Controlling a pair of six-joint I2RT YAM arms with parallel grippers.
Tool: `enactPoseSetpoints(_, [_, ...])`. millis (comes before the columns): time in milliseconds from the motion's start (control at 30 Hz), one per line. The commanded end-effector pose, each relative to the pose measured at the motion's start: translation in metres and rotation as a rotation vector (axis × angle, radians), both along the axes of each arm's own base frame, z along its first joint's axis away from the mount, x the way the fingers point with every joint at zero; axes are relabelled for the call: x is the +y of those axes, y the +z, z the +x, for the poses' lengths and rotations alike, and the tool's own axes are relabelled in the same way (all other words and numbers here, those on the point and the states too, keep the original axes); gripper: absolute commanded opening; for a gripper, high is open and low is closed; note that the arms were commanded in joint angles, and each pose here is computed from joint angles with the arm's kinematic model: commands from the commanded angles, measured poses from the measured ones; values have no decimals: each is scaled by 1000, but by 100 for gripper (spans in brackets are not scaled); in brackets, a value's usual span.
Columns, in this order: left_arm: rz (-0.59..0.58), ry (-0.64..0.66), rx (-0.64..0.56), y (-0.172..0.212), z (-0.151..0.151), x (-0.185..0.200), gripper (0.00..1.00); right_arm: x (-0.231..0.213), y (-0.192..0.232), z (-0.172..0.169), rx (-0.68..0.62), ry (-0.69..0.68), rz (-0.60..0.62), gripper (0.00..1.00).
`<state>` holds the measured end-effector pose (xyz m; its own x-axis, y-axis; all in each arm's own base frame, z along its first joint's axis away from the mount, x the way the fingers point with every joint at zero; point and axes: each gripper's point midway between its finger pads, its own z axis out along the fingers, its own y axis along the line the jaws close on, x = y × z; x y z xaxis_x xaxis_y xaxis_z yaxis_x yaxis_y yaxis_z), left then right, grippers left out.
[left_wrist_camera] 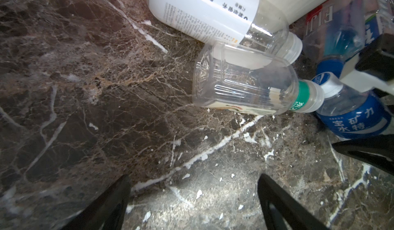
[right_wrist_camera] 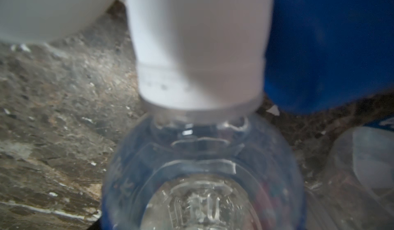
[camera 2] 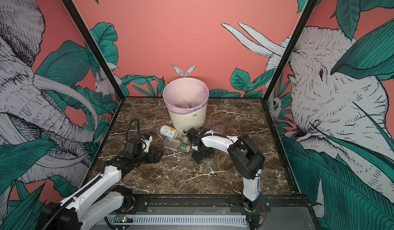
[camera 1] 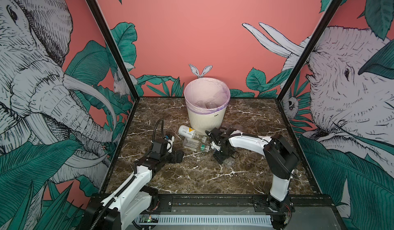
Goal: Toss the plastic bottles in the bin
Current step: 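Close the right gripper around the white cap of the blue-labelled bottle, then lift the blue-labelled bottle with the right gripper and carry it over the bin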
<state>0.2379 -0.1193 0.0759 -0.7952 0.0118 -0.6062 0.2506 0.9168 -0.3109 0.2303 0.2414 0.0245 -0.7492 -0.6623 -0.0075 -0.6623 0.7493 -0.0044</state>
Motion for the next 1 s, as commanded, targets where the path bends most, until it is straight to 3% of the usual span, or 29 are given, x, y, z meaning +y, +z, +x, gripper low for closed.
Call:
enactPoseSetpoints(0, [-5,2,-42,10,5,-1,94,-6,-3,-4,17,23,-47,77])
enactPoseSetpoints(167, [-5,3,-41,9,5,-1,94,-7,-11,-6,29,25,-63,75])
enactPoseSetpoints(400, [-4,4,-38,9,5,-1,94,-8,-11,-5,1,22,-67,59])
enactPoseSetpoints(533, [-4,2,-35,8,5,-1,94,-9,-9,-6,-22,19,-52,55])
enactPoseSetpoints(967, [-4,-2,-31,8,4,-2,93,0,41,-7,-247,-52,210,47])
